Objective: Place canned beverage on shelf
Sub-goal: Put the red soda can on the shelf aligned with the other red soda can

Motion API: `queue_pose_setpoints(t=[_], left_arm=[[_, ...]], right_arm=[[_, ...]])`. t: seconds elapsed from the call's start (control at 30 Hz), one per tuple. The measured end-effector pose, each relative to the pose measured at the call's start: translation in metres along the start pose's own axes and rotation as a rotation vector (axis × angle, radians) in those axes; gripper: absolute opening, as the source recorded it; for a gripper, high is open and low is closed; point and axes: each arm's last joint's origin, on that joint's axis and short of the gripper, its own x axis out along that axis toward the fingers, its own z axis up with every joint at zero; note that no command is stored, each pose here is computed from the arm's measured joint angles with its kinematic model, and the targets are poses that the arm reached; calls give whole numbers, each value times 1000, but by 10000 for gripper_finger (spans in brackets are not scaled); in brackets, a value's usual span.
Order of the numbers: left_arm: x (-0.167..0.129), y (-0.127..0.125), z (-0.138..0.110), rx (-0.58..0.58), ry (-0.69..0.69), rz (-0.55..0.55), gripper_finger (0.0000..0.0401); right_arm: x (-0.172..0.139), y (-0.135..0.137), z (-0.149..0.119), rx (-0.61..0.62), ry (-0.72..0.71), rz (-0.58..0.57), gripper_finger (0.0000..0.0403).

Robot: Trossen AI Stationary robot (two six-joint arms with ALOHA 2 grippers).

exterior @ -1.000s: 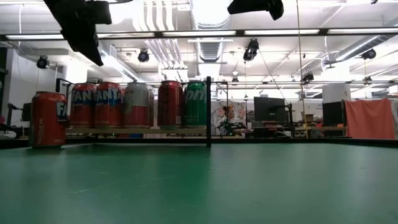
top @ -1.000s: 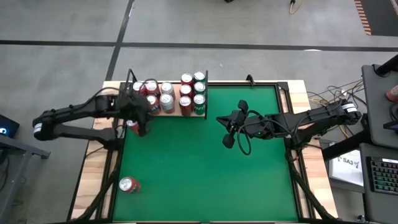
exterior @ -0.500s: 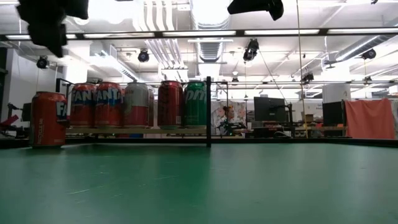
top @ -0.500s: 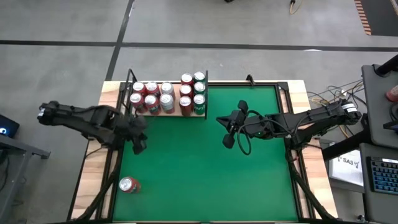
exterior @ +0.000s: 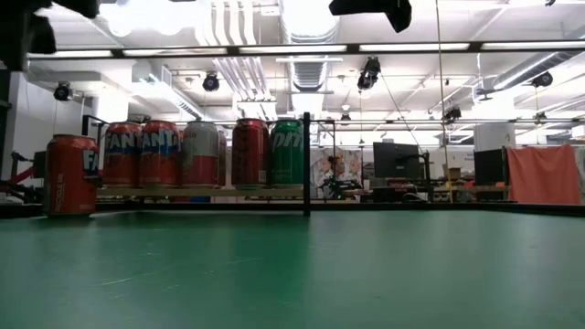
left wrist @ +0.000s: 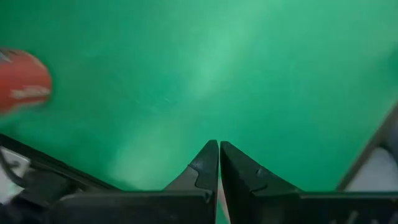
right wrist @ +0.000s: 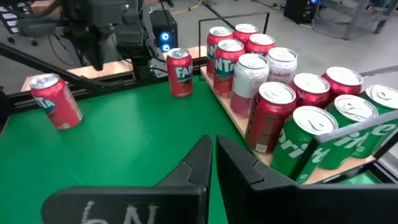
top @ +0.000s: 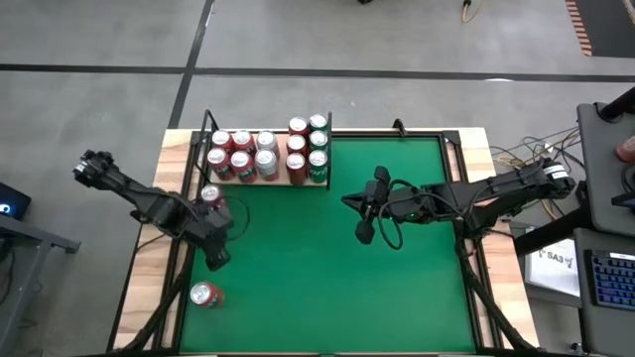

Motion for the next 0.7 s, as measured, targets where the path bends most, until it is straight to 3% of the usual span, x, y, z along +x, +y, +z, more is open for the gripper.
queue_pose_setpoints(t=[0.4,0.7], left_arm=[[-15,-64,-12,-1,176,-65,0],[-13,-101,-35,-45,224,53,24]], right_arm=[[13,6,-6,-11,6,1,13],[12,10,-7,-11,22,56,13]])
